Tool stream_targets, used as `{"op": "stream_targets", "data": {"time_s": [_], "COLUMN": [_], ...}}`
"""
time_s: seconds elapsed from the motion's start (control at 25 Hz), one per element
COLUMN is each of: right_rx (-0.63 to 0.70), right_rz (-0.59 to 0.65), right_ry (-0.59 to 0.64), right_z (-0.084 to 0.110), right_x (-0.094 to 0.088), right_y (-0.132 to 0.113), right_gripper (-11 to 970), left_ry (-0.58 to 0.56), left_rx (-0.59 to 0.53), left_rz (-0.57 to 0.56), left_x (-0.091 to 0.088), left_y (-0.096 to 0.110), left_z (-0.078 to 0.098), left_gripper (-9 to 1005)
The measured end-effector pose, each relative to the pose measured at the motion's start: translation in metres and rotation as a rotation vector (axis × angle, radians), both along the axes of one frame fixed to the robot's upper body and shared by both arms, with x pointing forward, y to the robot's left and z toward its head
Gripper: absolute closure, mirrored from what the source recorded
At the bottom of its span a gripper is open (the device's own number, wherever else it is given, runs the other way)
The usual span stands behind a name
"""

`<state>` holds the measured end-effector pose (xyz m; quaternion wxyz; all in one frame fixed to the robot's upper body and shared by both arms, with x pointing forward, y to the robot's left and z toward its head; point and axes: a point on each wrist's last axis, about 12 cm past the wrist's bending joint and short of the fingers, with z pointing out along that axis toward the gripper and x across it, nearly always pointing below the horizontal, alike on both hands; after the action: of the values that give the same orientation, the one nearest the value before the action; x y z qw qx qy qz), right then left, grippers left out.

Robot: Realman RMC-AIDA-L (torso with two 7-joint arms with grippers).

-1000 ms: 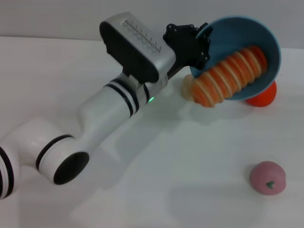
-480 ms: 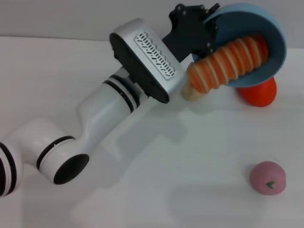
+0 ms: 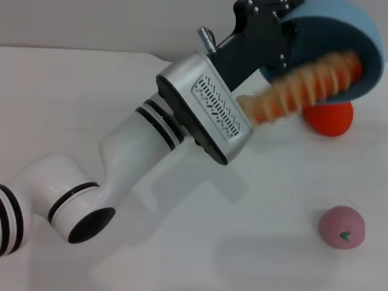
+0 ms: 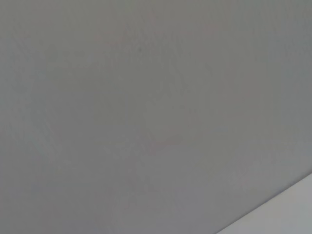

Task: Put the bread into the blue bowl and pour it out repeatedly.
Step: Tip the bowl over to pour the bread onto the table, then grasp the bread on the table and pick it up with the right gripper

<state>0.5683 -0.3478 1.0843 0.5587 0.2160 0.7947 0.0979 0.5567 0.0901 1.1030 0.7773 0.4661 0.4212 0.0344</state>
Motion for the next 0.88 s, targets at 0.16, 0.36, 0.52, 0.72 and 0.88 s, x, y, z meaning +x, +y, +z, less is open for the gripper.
{"op": "stream_targets", "data": {"time_s": [0.16, 0.36, 0.52, 0.72, 0.88], "right_rx": [-0.002, -0.007, -0.016, -0.046, -0.058], "right_rz": [0.005, 0.008, 0.012, 0.032, 0.042], "right_ry": [-0.003, -0.005, -0.006, -0.001, 0.002], "right_z": [0.001, 0.002, 0.002, 0.002, 0.001], "right_x": [0.001, 0.002, 0.003, 0.003, 0.003], "right_y": [0.001, 0.002, 0.003, 0.005, 0.006], "right_gripper": [480, 480, 480, 480, 480], "left_ry": [-0.086, -0.098, -0.013, 0.16, 0.258], "left_rx": [0.062, 0.085, 0.036, -0.105, -0.197], "left_rz": [0.025, 0.049, 0.074, 0.15, 0.208], "left_x": [0.001, 0.006, 0.015, 0.034, 0.045], "left_y": [0.001, 0.001, 0.003, 0.017, 0.025], "left_z": [0.002, 0.004, 0.004, 0.005, 0.005], "left_gripper": [997, 997, 996, 996, 996]}}
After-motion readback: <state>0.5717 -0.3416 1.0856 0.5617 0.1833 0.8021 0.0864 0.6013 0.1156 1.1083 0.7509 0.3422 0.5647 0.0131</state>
